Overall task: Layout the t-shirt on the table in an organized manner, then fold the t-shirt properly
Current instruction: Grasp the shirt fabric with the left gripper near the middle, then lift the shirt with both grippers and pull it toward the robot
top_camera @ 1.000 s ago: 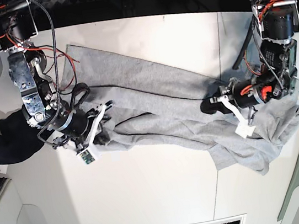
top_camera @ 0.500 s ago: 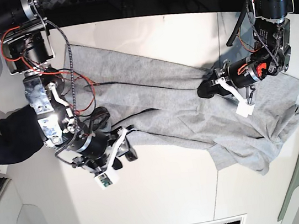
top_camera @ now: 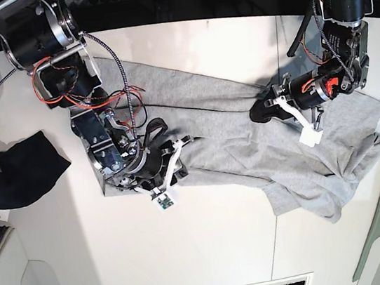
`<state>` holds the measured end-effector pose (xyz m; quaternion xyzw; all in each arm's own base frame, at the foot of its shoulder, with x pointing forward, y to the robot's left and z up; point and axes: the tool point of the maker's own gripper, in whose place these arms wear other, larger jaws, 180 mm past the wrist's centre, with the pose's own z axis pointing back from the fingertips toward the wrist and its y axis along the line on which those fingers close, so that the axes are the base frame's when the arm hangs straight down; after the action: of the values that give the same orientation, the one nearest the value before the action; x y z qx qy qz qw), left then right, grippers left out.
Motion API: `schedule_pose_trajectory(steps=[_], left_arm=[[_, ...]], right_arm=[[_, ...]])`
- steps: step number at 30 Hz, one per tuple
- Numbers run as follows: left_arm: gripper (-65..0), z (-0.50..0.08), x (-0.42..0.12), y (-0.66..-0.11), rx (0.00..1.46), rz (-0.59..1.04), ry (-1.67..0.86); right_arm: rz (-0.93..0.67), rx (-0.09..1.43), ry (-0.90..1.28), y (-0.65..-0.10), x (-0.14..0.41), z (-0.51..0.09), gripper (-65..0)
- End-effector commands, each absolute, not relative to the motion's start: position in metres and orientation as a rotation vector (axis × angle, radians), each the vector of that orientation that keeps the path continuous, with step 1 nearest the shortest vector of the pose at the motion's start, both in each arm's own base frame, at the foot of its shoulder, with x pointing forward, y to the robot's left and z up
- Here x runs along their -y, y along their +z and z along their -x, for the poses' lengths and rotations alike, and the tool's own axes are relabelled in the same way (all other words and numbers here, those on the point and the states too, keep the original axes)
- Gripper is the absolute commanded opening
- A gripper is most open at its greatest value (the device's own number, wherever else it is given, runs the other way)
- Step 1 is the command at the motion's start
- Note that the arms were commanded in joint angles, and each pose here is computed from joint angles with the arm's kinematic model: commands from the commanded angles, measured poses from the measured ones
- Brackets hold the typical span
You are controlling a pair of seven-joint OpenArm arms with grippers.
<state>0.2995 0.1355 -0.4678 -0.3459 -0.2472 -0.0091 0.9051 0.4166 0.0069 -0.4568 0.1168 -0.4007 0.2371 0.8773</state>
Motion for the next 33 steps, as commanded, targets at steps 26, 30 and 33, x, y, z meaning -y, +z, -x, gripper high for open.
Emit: schedule_pose_trajectory(steps=[26,30,33], left_arm=[[-65.0,-0.37,-0.254,-0.437,0.628,0.168,-0.219],[-65.0,-0.381,-0.233,-0.435,0.623,0.16,-0.314],[-65.0,-0.387,-0.226,-0.435,0.614,0.135,-0.338]], right_arm=[[-0.317,0.776,0.48,-0.484,0.029,-0.332,-65.0],[-0.373,0.825,0.474,-0.467,0.011,-0.304,-65.0],[-0.392,0.855,0.476,-0.456,0.005,-0.293,-65.0]])
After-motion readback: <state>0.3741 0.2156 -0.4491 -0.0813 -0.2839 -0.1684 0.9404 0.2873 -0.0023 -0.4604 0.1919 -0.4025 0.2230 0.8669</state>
